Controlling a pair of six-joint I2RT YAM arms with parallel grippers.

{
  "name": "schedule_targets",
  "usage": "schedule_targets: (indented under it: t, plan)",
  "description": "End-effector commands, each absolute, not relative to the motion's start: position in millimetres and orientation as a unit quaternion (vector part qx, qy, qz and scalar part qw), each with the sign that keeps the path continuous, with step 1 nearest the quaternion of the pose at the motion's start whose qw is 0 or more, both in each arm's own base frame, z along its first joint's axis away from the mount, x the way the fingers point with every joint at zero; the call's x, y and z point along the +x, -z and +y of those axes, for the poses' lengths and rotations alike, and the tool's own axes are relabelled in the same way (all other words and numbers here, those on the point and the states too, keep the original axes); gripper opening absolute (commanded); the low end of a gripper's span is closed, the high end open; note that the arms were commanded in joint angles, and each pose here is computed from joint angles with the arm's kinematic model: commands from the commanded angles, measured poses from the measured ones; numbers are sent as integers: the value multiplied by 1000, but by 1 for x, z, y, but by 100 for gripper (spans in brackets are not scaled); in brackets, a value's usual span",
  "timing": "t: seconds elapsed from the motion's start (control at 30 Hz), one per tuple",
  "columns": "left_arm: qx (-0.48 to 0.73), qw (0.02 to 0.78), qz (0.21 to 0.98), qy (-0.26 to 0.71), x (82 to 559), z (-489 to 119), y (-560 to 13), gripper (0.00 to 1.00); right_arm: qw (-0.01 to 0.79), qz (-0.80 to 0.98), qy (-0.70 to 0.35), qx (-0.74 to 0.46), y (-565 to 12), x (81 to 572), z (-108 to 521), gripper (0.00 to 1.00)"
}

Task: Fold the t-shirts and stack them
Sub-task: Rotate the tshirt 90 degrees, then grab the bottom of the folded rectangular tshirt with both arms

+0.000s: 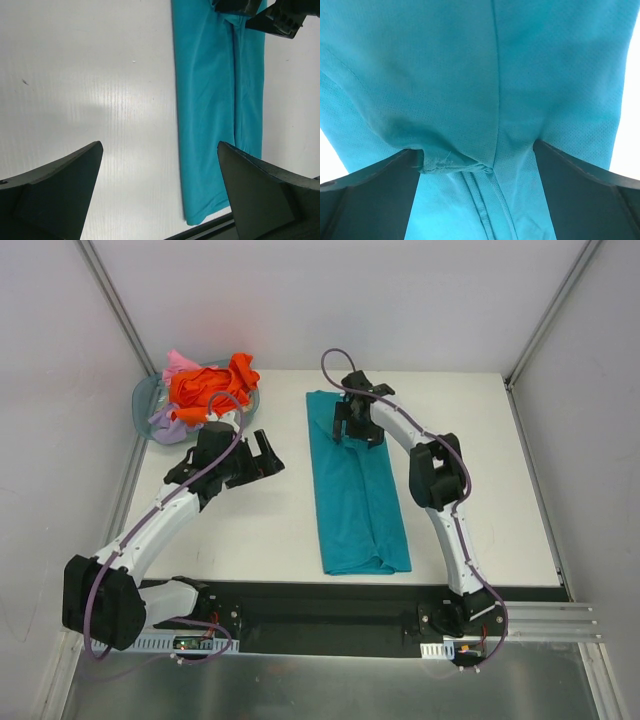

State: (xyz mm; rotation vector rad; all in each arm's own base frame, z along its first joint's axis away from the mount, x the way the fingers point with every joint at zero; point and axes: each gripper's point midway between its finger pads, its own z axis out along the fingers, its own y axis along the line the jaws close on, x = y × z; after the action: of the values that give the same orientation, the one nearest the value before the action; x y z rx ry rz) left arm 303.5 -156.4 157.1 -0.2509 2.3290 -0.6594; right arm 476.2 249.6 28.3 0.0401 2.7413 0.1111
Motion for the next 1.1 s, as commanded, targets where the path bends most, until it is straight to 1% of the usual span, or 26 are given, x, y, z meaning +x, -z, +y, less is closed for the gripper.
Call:
schedule_targets:
  t: [0.0,0.1,0.2,0.27,0.33,0.37,0.43,0.47,0.57,0.6,0.67,0.7,0.77,0.8,0.83,0.93,1.07]
  plan:
    - [-105,346,898,251,299,-154,-157,99,194,976,-32,94,-19,492,232,97]
    - [-105,325,901,268,296,-162,-154,99,211,970,-68,101,-35,507,243,97]
    - [-102,290,905,293,289,-174,-147,99,244,959,-111,90,-73,519,255,97]
    - [-99,261,910,306,279,-184,-137,99,276,948,-144,62,-114,515,260,97]
    - [-84,237,917,311,266,-197,-127,99,288,941,-172,37,-139,504,265,97]
    - [-77,230,919,312,261,-203,-125,99,293,940,-173,15,-158,483,257,97]
    - [-52,207,924,316,245,-221,-118,99,298,939,-174,0,-171,462,247,97]
    - [-45,201,927,314,240,-226,-115,99,293,941,-169,-5,-175,434,233,97]
    - [-21,161,934,318,219,-247,-102,99,298,942,-156,-2,-171,396,207,97]
    - [-17,149,937,316,213,-251,-96,98,286,946,-151,4,-163,364,190,97]
    - [-3,130,940,315,197,-262,-88,92,268,950,-161,17,-153,337,173,97]
    - [2,117,942,314,191,-266,-82,89,250,954,-166,23,-141,311,162,97]
    - [7,105,943,316,181,-273,-75,86,219,954,-201,38,-130,284,153,97]
    - [15,95,945,313,173,-278,-69,80,205,955,-211,46,-124,272,149,97]
    - [14,89,946,311,168,-281,-65,78,185,954,-228,55,-114,250,142,97]
    - [22,76,949,307,158,-289,-55,73,145,960,-231,63,-94,212,132,98]
    - [27,63,949,307,156,-300,-46,68,106,964,-235,69,-79,180,127,99]
